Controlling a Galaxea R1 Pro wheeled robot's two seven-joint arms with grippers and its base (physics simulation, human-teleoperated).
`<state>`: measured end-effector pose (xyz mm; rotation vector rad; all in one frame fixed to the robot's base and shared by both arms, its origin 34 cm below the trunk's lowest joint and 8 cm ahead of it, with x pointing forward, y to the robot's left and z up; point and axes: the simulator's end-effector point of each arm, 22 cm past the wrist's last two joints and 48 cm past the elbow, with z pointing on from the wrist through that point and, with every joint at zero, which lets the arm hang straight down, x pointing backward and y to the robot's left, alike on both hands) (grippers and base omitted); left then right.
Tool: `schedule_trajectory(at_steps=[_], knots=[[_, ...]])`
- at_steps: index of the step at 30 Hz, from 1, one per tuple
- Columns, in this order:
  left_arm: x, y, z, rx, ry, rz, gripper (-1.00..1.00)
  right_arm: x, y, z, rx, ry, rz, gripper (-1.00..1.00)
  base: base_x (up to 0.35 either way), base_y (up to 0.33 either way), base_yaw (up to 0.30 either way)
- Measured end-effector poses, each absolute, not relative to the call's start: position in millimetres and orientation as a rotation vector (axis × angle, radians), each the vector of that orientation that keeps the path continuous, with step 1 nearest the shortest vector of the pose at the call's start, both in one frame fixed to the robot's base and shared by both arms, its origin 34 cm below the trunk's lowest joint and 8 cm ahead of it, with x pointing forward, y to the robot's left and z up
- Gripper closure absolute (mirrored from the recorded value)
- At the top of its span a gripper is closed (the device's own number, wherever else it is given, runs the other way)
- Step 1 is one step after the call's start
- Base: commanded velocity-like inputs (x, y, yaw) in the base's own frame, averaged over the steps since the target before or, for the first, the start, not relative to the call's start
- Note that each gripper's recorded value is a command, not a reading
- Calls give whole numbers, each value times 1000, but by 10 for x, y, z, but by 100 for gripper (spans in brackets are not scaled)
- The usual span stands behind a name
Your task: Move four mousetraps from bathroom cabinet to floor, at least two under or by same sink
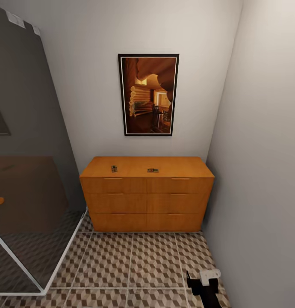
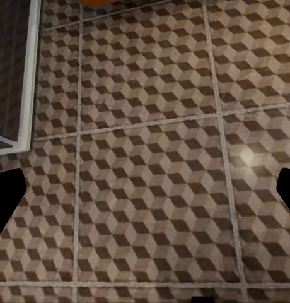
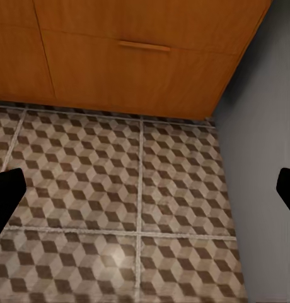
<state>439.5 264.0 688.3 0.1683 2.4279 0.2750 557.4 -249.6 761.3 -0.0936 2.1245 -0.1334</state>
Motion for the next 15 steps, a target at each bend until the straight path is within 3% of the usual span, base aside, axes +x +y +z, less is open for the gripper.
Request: schedule_trajectory(at_steps=[15], knots=[[4377, 2646, 6868, 171, 2438, 278, -100, 6736, -2159, 8990, -115, 2192, -202, -100, 4, -1, 0]])
